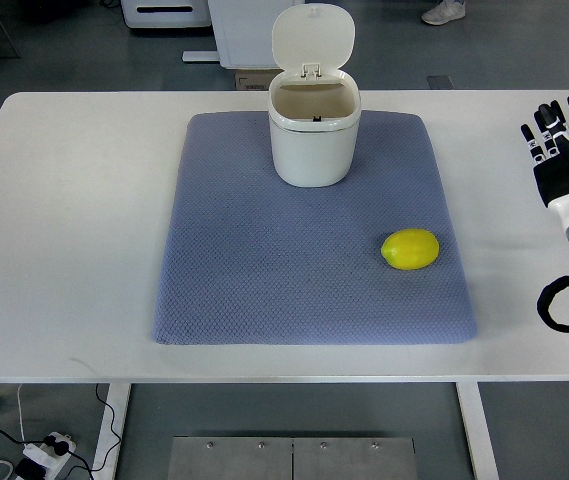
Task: Put lemon in trash with right hand
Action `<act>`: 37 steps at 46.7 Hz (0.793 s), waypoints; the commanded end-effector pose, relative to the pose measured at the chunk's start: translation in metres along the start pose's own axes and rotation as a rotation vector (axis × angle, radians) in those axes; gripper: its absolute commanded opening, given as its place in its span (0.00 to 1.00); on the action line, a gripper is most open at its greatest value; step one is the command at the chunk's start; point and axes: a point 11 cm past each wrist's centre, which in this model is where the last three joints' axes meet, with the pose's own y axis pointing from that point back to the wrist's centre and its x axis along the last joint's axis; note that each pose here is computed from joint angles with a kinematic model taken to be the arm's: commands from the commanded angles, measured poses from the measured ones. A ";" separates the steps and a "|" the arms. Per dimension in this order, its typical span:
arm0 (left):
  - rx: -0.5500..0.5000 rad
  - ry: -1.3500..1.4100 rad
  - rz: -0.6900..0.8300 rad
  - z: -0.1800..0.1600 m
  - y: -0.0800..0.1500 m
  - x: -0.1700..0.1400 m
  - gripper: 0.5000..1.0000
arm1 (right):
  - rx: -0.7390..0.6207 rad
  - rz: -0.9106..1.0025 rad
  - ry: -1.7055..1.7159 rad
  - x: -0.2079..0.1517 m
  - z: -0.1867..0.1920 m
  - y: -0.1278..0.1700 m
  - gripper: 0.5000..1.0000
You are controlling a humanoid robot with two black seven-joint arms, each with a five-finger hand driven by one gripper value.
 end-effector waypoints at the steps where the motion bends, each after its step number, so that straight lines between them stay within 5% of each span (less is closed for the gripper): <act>1: -0.001 0.000 -0.001 0.000 0.000 0.000 1.00 | 0.000 0.002 -0.001 0.001 0.000 0.001 1.00; 37: 0.004 0.001 -0.001 -0.002 0.000 0.000 1.00 | -0.020 -0.007 -0.017 -0.005 0.012 0.002 1.00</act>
